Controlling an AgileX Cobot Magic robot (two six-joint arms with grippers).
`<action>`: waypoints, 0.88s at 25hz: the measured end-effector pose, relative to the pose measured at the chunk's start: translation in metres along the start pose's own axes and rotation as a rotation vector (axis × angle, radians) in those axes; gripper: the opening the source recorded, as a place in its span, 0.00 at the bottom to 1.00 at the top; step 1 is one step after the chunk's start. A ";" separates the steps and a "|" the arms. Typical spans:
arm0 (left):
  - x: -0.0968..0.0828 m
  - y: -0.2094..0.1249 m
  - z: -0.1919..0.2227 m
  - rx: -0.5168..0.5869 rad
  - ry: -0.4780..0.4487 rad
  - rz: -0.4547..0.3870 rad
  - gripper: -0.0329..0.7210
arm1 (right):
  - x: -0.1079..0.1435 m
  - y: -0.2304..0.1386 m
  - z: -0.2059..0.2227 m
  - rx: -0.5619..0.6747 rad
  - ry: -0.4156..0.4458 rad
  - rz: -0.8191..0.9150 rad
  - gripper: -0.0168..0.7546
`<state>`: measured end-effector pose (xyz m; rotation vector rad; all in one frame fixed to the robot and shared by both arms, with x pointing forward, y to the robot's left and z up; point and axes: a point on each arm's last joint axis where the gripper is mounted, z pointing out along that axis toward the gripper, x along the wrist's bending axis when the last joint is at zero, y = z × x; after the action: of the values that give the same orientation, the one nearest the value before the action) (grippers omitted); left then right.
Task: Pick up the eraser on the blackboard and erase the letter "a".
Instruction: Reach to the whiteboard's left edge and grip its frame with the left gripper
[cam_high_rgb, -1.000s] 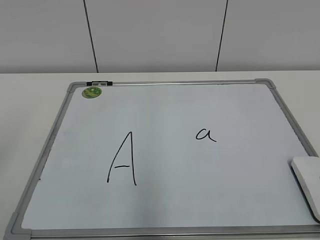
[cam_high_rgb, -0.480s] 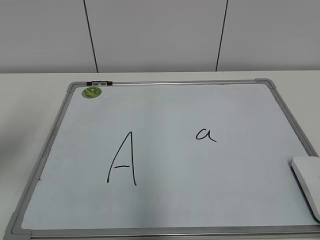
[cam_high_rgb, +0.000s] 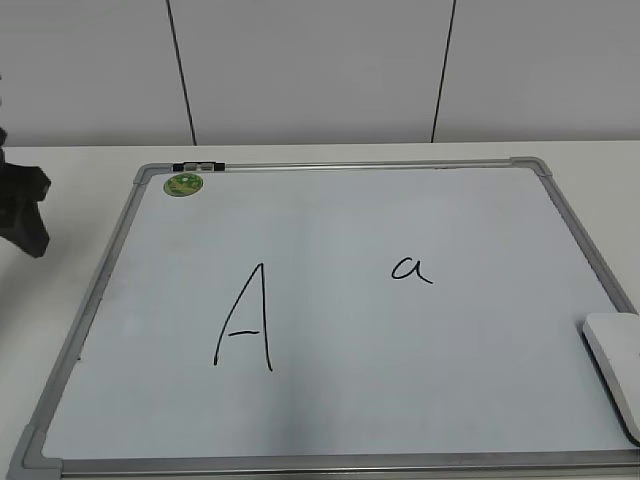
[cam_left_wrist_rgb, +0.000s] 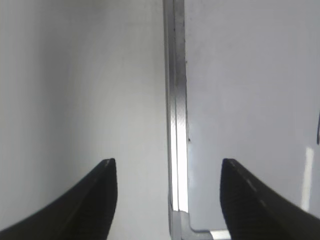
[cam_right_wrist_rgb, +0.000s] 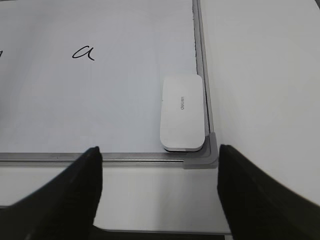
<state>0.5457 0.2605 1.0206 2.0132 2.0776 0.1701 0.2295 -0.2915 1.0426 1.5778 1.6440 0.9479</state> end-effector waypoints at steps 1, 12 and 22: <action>-0.001 0.009 0.004 -0.001 0.004 0.003 0.67 | 0.000 0.000 0.000 0.000 0.000 0.000 0.71; -0.001 0.066 0.065 0.087 0.072 0.041 0.67 | 0.000 0.000 0.000 0.000 0.000 0.000 0.71; 0.002 0.064 0.120 0.214 0.084 0.034 0.67 | 0.000 0.000 0.000 0.000 0.000 0.000 0.71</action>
<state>0.6377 0.2547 0.9209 2.2003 2.1963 0.0400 0.2295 -0.2915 1.0426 1.5778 1.6440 0.9479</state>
